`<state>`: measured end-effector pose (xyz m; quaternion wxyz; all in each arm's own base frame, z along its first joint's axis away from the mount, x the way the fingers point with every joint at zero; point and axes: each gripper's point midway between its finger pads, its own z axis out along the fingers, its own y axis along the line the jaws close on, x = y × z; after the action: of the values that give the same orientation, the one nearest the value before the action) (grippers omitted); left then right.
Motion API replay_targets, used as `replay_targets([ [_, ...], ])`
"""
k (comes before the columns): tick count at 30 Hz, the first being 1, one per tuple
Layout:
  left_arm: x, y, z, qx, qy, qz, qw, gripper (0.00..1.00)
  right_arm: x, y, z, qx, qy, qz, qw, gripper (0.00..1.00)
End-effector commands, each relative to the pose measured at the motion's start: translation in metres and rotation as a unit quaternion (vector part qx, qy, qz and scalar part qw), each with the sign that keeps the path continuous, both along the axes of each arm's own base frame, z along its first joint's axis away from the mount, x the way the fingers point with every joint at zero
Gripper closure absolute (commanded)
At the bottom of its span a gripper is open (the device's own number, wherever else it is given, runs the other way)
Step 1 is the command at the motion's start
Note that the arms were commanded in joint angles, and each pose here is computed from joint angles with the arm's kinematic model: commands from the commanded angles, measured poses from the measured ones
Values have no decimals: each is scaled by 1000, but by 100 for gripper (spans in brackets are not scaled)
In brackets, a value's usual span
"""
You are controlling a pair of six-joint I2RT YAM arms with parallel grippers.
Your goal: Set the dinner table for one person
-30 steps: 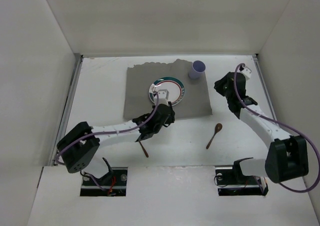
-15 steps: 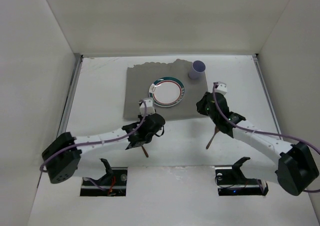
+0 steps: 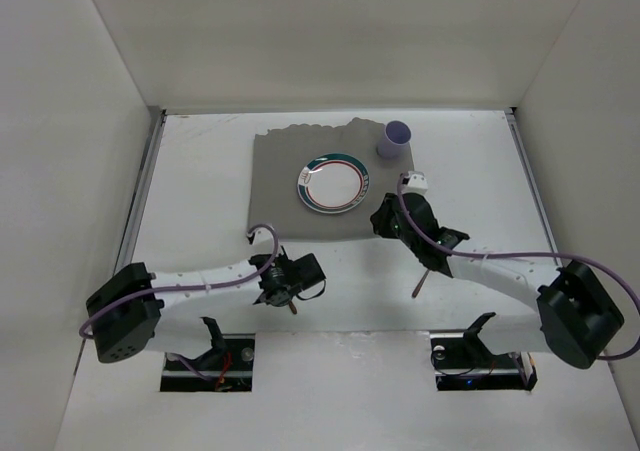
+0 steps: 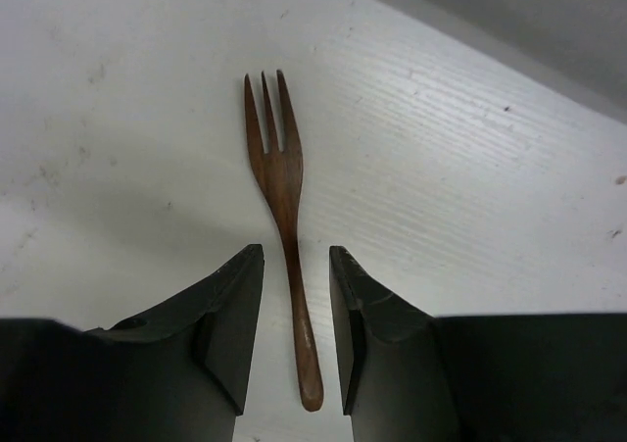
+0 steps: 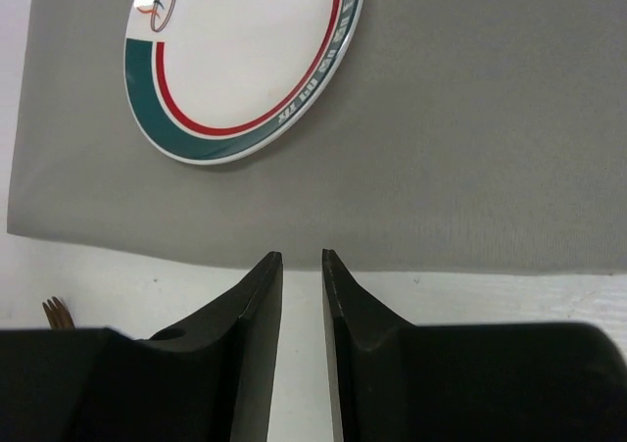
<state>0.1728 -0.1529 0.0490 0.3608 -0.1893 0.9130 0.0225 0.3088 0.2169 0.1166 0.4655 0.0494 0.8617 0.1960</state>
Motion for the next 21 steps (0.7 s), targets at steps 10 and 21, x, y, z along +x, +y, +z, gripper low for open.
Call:
replay_targets([
  [10, -14, 13, -25, 5, 32, 43, 999, 71, -3, 16, 5, 36, -19, 34, 999, 68],
  [21, -14, 8, -39, 0, 50, 29, 998, 90, -1, 13, -3, 34, -11, 30, 999, 66],
])
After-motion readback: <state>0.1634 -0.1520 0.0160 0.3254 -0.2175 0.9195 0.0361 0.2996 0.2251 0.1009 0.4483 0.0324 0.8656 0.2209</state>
